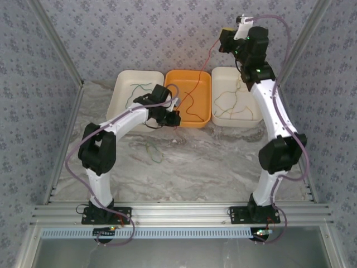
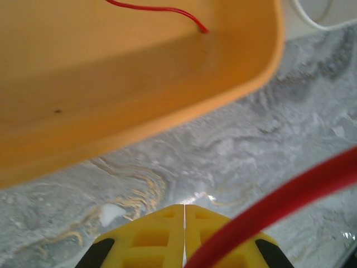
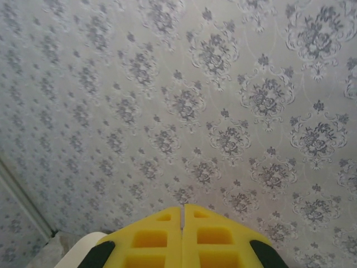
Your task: Untangle the cables
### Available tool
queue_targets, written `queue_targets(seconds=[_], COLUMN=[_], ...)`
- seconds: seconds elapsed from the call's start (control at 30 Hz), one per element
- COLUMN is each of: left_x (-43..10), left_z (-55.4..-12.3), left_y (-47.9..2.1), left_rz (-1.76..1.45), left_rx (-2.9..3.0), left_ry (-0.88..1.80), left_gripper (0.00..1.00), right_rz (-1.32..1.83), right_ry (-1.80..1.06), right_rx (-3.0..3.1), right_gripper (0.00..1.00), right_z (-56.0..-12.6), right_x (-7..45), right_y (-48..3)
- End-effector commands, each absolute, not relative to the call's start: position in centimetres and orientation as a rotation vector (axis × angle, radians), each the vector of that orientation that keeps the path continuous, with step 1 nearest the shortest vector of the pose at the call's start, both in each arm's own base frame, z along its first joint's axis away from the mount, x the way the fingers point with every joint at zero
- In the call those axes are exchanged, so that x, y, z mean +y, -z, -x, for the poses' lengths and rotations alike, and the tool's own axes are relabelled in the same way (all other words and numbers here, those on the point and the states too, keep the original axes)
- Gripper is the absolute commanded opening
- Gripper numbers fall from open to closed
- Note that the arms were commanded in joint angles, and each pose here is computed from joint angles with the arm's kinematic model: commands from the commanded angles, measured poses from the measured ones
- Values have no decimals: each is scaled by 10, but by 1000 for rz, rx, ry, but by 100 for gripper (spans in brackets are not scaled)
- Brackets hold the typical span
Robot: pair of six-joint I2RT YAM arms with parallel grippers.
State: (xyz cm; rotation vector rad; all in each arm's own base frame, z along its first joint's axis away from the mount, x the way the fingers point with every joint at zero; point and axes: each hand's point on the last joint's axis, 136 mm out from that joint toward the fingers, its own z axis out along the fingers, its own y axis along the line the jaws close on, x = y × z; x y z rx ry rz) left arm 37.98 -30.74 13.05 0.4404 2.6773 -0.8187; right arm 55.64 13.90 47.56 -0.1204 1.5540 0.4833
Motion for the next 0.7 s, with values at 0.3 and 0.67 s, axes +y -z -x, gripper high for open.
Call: queue_targets(seconds=[0.3, 0.67], left_x=[-295, -308], left_z=[-449, -461], left_y=[-113, -137], left_rz=[-290, -250], left_rx=[2744, 2652], left_ry=[648, 712], left_gripper=[18, 41], right_rz=[-1, -51], right_ry=[-473, -492], right_rx=[1655, 1886], right_gripper=[0, 0], right_z=[-667, -697], right_x=[150, 172], right_y=[-380, -252])
